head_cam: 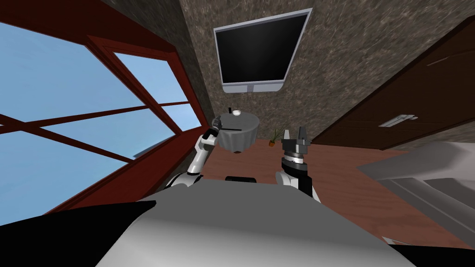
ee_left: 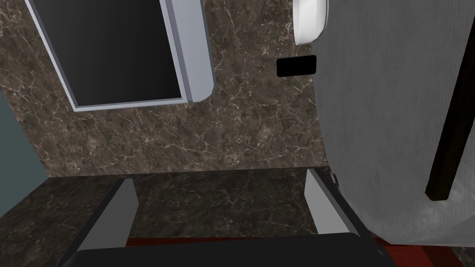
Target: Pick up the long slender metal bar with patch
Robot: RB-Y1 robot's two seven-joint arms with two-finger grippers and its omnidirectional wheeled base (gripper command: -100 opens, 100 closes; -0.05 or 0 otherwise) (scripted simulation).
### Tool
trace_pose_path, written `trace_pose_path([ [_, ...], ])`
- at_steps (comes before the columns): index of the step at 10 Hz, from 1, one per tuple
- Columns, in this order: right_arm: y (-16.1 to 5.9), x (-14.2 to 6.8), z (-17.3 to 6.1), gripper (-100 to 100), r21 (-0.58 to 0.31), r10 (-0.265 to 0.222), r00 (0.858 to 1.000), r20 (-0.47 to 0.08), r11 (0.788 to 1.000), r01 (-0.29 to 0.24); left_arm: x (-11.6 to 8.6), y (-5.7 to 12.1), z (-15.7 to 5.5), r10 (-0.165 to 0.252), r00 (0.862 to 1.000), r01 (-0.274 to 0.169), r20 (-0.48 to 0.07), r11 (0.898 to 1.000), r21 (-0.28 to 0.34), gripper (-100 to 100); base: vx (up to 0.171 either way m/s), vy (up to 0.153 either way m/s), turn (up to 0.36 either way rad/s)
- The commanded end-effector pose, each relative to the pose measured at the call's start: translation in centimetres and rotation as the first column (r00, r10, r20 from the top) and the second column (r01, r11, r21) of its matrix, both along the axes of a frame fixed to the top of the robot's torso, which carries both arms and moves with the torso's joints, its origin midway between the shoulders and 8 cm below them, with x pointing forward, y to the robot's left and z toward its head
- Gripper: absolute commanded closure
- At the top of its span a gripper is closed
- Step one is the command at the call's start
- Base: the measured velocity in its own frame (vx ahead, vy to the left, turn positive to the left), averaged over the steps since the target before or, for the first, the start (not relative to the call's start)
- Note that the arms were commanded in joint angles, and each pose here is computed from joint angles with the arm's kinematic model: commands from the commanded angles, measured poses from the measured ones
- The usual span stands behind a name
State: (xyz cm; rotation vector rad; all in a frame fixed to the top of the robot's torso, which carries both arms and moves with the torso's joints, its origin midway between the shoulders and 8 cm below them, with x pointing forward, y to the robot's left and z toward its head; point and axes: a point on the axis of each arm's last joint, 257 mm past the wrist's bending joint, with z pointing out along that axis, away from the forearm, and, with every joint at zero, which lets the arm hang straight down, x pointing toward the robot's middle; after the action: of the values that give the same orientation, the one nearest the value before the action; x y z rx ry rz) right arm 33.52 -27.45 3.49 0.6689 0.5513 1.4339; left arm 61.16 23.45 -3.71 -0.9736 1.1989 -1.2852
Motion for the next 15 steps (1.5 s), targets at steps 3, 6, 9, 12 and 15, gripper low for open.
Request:
trace_pose_path([
  [3, 0.0, 0.0, 0.0, 0, 0.000, 0.000, 1.000, 0.000, 1.000, 0.000, 1.8, -0.1, -0.6, 0.004, 0.998, -0.004, -0.069, 1.000, -0.001, -100, -0.020, 0.003, -0.018],
  [6, 0.0, 0.0, 0.0, 0, 0.000, 0.000, 1.000, 0.000, 1.000, 0.000, 3.4, -0.3, -1.2, 0.009, 0.991, -0.009, -0.135, 1.000, 0.000, -100, -0.014, 0.003, -0.014],
  [9, 0.0, 0.0, 0.0, 0, 0.000, 0.000, 1.000, 0.000, 1.000, 0.000, 4.7, -0.4, -1.9, 0.016, 0.979, -0.016, -0.204, 1.000, 0.003, -100, -0.005, 0.000, -0.008],
  [12, 0.0, 0.0, 0.0, 0, 0.000, 0.000, 1.000, 0.000, 1.000, 0.000, 5.9, -0.5, -2.7, 0.025, 0.961, -0.024, -0.276, 1.000, 0.007, -100, 0.000, 0.000, 0.000],
  [15, 0.0, 0.0, 0.0, 0, 0.000, 0.000, 1.000, 0.000, 1.000, 0.000, 6.9, -0.6, -3.7, 0.036, 0.937, -0.033, -0.349, 0.999, 0.014, -100, 0.010, -0.001, 0.000],
])
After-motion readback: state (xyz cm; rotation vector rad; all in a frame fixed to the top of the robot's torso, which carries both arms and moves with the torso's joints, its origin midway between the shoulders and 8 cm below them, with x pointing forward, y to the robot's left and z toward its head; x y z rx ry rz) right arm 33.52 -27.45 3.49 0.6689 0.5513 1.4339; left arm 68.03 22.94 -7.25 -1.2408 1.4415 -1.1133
